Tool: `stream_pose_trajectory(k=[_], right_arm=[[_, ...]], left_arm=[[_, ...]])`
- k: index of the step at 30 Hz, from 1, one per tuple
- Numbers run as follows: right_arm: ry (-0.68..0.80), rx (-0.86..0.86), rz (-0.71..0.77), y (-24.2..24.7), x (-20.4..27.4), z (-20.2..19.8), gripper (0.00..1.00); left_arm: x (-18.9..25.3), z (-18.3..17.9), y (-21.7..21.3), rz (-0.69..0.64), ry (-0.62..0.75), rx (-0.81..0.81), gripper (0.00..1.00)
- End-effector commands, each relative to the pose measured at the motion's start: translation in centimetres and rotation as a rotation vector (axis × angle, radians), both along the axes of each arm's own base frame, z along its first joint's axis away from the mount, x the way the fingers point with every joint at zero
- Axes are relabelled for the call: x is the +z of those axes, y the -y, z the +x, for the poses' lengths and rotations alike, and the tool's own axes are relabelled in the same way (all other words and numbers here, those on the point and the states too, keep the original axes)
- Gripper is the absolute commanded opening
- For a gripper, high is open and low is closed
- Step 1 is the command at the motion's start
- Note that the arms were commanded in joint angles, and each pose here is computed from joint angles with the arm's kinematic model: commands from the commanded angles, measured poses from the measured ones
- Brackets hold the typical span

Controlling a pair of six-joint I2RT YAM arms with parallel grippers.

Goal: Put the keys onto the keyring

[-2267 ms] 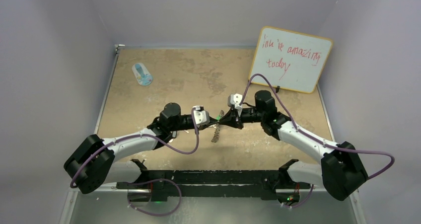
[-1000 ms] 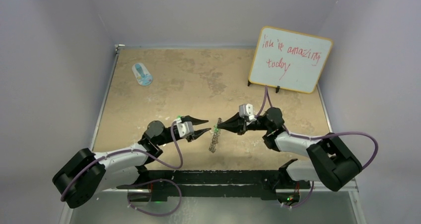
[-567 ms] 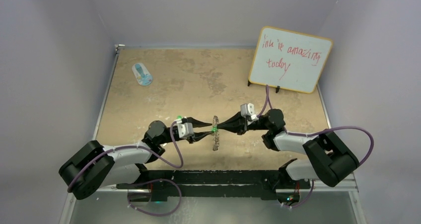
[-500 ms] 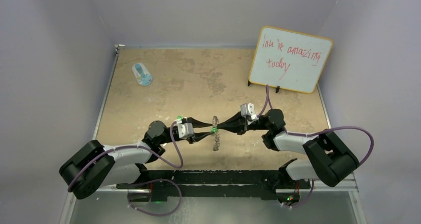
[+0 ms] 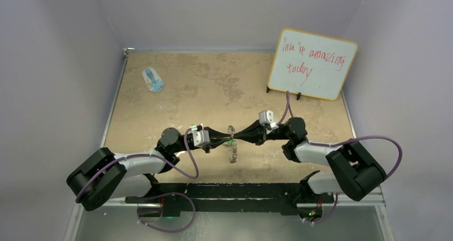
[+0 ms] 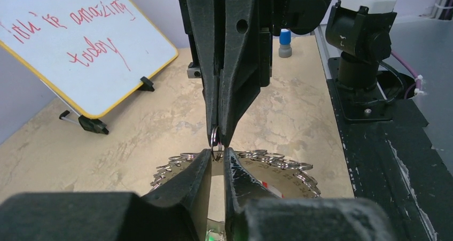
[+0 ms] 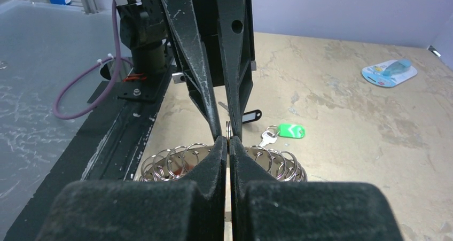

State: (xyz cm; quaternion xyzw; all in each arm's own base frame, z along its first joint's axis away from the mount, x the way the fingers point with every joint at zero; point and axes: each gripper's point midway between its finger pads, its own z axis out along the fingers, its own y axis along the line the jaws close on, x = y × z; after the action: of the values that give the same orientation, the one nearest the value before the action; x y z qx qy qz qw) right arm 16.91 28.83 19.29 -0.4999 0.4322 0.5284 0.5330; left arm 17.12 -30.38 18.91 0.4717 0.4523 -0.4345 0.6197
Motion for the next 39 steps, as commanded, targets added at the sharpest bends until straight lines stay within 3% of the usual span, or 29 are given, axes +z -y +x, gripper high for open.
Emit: stream_pose_trajectory(k=[1, 6, 12, 15, 20, 22, 26, 33, 36, 39], right_arm=[[0.069, 0.026, 0.039, -0.1, 1.5, -0.4, 0.00], [0.059, 0.036, 0.029, -0.1, 1.3, -0.5, 0.00], [0.057, 0.040, 0.024, -0.2, 1.2, -0.5, 0.00], [0.057, 0.042, 0.022, -0.2, 1.2, -0.5, 0.00], [0.054, 0.028, 0.025, -0.2, 1.3, -0.2, 0.00], [0.053, 0.007, 0.030, -0.2, 1.7, 0.0, 0.08], [0.060, -0.028, 0.030, -0.1, 2.8, 0.6, 0.38], [0.172, -0.146, 0.009, 0.5, 5.5, 2.0, 0.72], [0.199, -0.184, -0.004, 0.9, 6.2, 2.4, 0.76], [0.220, -0.176, -0.039, 0.7, 5.6, 2.7, 0.73]], left_arm=[[2.4, 0.1, 0.6, -0.061, 0.046, -0.017, 0.07], [2.6, 0.4, 0.8, -0.062, 0.046, -0.014, 0.02], [2.6, 0.7, 0.7, -0.062, 0.045, 0.006, 0.06], [2.5, 0.8, 0.8, -0.057, 0.050, 0.005, 0.00], [2.1, 1.3, 0.6, -0.027, 0.056, 0.034, 0.00], [2.1, 1.6, 0.5, -0.008, 0.062, 0.054, 0.00], [1.7, 2.4, -0.2, 0.047, 0.065, 0.113, 0.00], [2.6, 3.3, -1.4, 0.128, 0.091, 0.194, 0.00], [2.9, 3.1, -1.7, 0.138, 0.104, 0.194, 0.00], [2.7, 2.9, -1.5, 0.141, 0.100, 0.178, 0.00]])
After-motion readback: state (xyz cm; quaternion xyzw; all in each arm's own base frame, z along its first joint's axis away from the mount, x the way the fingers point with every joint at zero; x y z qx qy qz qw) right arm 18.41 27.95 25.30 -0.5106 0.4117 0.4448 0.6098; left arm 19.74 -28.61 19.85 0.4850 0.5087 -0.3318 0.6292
